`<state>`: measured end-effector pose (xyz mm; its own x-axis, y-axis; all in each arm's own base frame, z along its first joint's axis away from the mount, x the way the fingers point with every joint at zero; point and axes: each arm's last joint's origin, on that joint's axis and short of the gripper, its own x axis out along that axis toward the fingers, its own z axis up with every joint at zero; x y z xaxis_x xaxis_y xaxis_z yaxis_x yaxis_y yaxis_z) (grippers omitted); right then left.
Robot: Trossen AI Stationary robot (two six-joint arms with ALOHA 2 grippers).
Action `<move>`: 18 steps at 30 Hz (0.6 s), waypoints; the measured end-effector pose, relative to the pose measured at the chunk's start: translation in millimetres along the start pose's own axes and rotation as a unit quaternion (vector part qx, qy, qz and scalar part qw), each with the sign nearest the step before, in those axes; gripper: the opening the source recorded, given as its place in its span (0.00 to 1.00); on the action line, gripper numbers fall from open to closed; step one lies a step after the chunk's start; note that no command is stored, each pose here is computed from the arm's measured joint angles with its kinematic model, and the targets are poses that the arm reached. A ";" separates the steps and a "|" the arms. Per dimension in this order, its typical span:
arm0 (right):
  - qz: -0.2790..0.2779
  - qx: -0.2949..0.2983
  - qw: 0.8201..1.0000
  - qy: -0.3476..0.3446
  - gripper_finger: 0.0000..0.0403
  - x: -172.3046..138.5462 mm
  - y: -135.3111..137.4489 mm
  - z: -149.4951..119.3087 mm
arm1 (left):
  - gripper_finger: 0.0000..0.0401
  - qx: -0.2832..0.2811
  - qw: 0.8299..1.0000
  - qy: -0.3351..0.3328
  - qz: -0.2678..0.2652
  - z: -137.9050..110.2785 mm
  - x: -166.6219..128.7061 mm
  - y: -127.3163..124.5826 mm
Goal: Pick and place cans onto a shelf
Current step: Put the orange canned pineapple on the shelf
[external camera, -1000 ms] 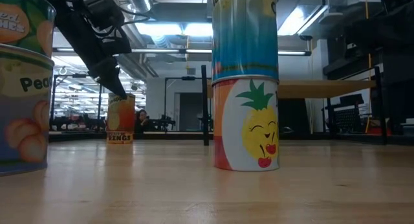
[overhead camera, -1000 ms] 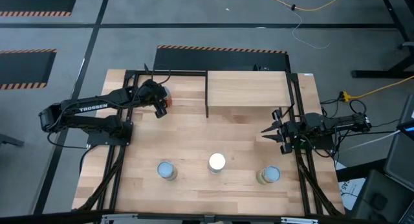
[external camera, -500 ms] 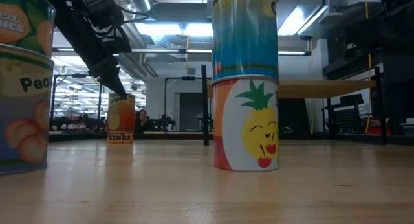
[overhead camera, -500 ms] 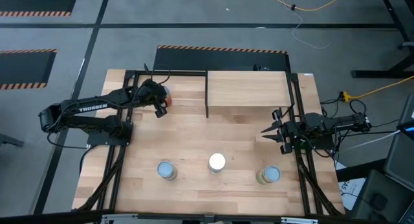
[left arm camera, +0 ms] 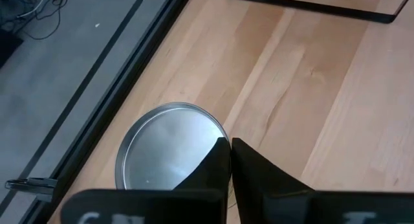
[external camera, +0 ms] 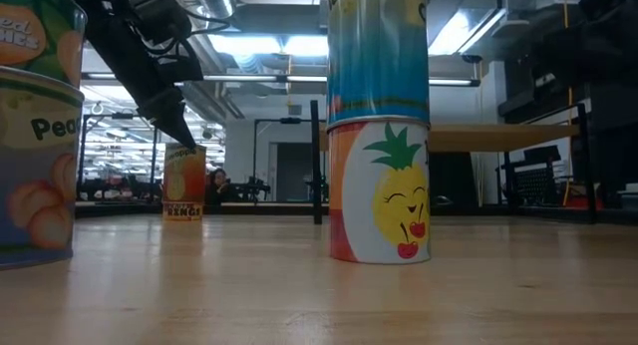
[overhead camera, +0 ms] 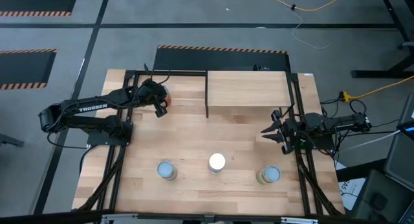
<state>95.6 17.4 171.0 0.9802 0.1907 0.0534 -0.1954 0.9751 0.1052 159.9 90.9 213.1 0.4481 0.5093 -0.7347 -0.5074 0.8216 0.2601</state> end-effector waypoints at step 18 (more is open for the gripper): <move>-0.075 0.036 0.996 -0.018 0.66 -0.3 -4.3 1.9 | 0.00 -0.004 1.000 -0.001 -0.002 0.0 0.1 -0.1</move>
<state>96.1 13.0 172.4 0.9970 0.0379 0.0680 -0.0500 0.9812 0.1862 160.0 90.8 213.0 0.4522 0.5064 -0.7342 -0.5106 0.8219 0.2525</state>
